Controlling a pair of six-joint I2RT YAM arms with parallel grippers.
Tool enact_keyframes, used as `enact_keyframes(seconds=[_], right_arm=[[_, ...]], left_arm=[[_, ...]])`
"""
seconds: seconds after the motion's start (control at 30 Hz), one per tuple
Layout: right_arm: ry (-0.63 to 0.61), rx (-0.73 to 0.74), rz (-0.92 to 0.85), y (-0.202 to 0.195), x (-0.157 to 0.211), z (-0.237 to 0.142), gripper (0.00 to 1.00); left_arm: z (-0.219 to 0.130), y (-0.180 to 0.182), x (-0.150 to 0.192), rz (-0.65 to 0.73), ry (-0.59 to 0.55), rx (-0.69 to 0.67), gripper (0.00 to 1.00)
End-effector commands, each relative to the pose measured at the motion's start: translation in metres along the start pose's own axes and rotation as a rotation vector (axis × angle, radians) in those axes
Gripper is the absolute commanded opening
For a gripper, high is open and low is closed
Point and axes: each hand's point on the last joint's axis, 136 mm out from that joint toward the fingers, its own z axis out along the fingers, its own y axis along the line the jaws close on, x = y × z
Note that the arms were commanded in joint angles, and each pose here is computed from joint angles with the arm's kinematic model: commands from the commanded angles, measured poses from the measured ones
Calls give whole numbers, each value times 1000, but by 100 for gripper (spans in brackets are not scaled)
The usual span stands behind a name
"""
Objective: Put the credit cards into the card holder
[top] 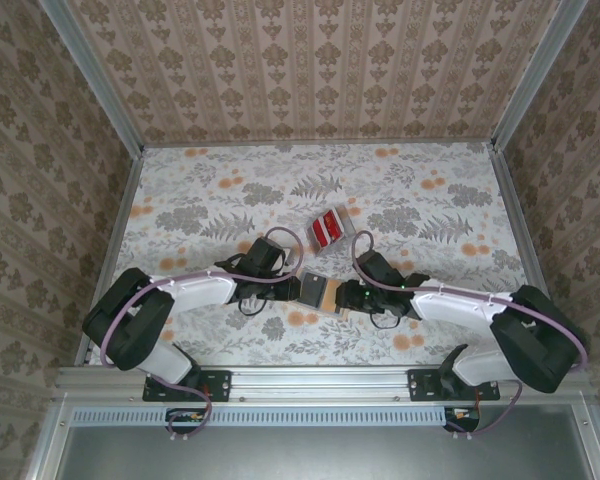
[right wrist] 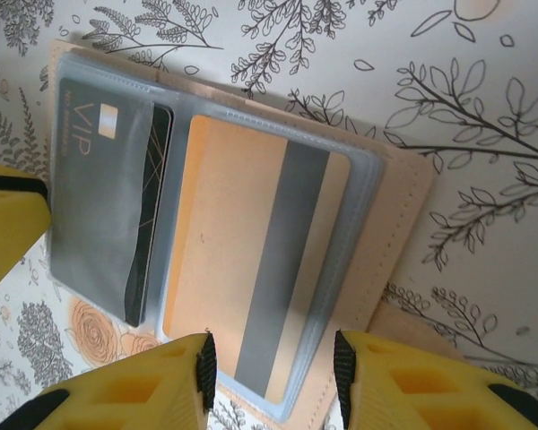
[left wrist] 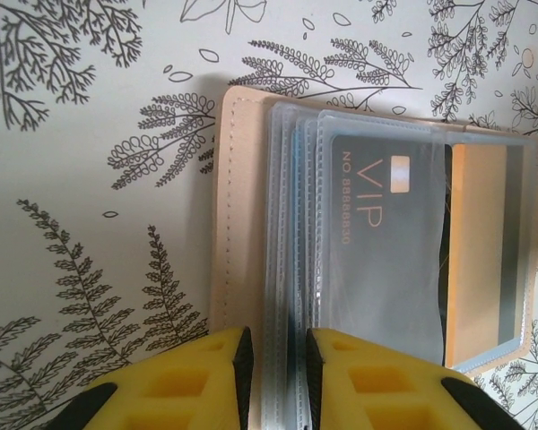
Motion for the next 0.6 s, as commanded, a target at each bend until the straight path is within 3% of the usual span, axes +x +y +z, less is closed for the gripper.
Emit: enact_keyframes(seconds=[0.0, 0.57], right_arm=[[-12, -28, -8, 14, -9, 7, 43], [36, 95, 13, -5, -4, 19, 43]], left_arm=[[4, 9, 10, 4, 27, -35, 25], [6, 13, 15, -17, 19, -33, 25]])
